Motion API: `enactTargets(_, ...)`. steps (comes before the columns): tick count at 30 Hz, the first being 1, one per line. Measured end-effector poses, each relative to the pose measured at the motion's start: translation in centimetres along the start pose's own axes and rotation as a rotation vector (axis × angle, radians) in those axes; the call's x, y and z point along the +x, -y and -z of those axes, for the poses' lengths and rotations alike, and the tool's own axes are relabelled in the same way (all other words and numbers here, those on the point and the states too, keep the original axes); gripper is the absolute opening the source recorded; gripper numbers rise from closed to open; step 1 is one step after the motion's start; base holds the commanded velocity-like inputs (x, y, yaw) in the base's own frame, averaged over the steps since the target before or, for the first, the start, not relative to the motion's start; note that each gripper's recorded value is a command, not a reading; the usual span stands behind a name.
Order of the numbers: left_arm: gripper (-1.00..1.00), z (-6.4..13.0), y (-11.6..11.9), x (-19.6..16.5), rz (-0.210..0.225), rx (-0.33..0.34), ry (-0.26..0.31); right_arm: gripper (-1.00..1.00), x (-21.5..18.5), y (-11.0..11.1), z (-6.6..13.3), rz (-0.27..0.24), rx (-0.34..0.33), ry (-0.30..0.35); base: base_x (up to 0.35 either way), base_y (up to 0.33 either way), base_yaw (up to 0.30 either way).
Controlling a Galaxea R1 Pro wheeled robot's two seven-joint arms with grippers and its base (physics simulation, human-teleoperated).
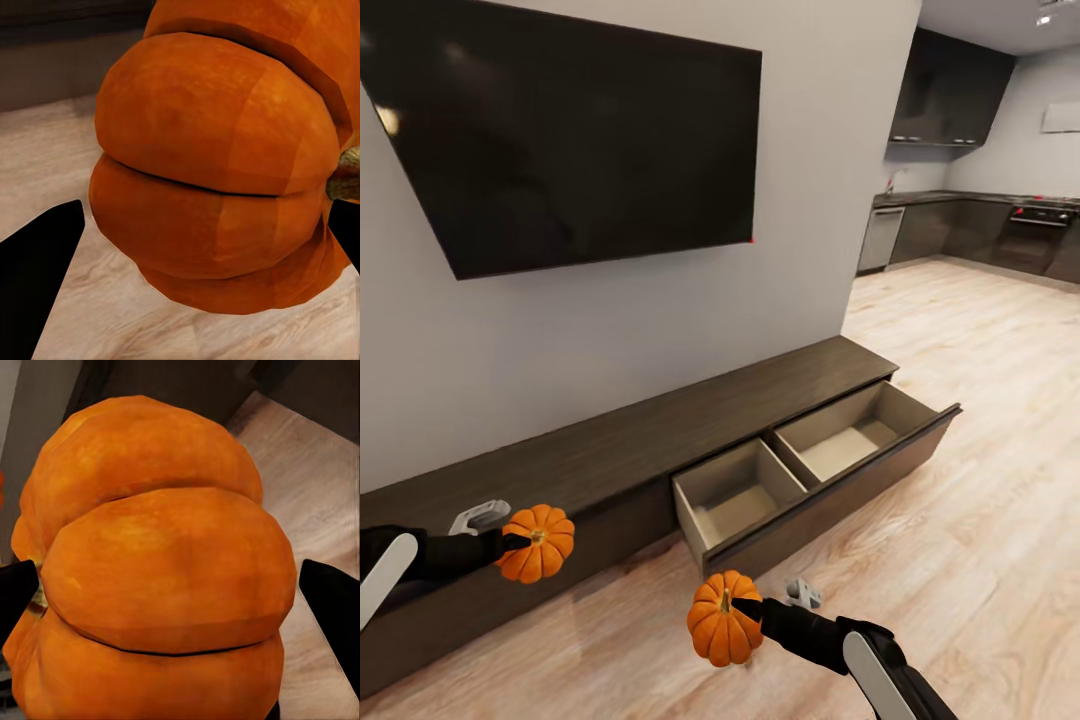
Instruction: Place each of the two pumpkins and all three candles from the living room inside a cabinet in the living room (use any cabinet), then make sure every cabinet is closed, and position the cauldron so it is next to a table in the living room.
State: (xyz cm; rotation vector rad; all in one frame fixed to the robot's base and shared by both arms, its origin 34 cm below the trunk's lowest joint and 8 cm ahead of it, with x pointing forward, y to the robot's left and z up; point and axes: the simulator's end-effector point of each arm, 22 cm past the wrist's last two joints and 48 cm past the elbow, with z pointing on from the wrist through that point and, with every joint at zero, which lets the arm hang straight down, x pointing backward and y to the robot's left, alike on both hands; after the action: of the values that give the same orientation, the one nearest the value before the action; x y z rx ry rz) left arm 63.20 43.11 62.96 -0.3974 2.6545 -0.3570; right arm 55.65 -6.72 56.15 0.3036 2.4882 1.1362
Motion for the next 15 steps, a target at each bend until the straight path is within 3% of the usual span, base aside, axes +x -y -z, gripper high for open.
enactTargets(15, -1.00, -0.31, -0.06, 0.24, 0.001, -0.001, -0.007, -1.00, 0.24, 0.25, -0.13, -0.007, 0.002, -0.005, 0.036, -0.011, -0.256)
